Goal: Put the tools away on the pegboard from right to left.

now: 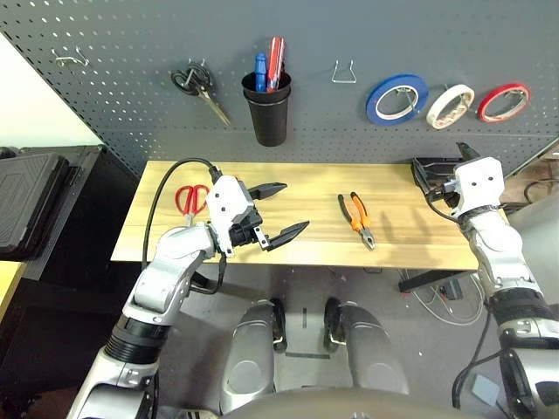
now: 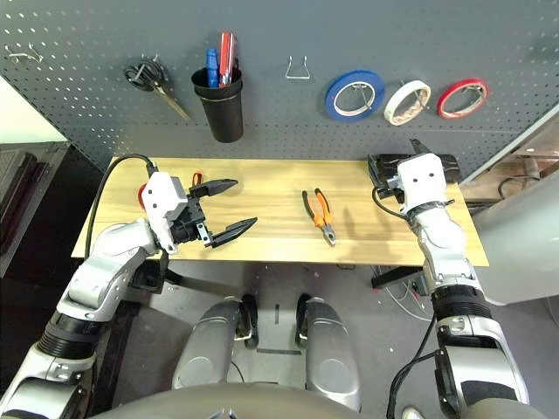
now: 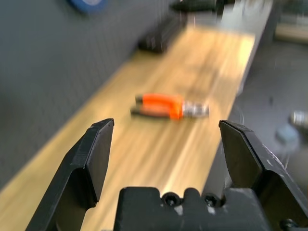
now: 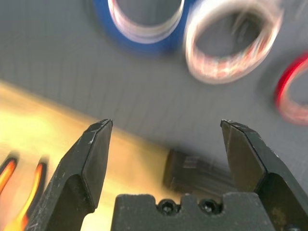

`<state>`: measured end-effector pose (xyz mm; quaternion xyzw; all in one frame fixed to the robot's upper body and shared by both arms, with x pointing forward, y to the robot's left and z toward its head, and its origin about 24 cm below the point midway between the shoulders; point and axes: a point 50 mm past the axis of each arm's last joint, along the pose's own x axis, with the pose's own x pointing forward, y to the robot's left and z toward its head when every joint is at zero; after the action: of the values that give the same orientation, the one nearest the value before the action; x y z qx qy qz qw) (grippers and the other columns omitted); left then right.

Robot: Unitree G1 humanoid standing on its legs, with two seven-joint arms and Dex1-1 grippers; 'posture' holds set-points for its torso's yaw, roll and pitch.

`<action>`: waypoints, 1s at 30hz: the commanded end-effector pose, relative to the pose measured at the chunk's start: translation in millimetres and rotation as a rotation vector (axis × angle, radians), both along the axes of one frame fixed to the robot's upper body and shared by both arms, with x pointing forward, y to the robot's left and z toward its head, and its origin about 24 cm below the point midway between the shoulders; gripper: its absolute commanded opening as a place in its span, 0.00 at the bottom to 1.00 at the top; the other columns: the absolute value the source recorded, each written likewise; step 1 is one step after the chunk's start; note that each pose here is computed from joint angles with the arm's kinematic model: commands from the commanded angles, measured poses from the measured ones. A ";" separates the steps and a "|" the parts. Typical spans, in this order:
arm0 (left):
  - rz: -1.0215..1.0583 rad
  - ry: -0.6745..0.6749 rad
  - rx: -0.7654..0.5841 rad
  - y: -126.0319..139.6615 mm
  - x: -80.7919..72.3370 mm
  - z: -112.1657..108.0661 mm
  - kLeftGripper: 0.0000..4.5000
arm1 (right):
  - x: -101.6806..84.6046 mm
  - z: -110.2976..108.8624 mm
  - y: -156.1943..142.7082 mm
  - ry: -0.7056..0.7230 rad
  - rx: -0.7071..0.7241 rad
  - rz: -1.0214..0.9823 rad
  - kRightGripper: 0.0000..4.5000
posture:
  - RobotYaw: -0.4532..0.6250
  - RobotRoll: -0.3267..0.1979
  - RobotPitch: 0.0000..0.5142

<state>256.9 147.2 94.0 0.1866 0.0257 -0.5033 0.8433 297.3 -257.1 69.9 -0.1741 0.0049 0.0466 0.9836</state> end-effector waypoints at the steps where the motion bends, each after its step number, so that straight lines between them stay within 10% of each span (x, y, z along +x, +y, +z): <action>1: -0.021 0.031 0.082 1.2 -0.9 -9.0 1.00 | -4.1 -15.7 9.1 0.198 0.036 0.020 0.99 | 0.50 0.62 0.48; 30: -0.047 0.064 0.205 2.8 -9.7 -17.4 1.00 | 29.6 -51.7 87.3 0.768 0.217 0.067 0.99 | 0.55 0.62 0.69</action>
<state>252.5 152.6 81.5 0.2553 0.0875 -0.5129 0.8149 333.0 -166.7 30.1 -0.0466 0.3287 0.1522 0.9309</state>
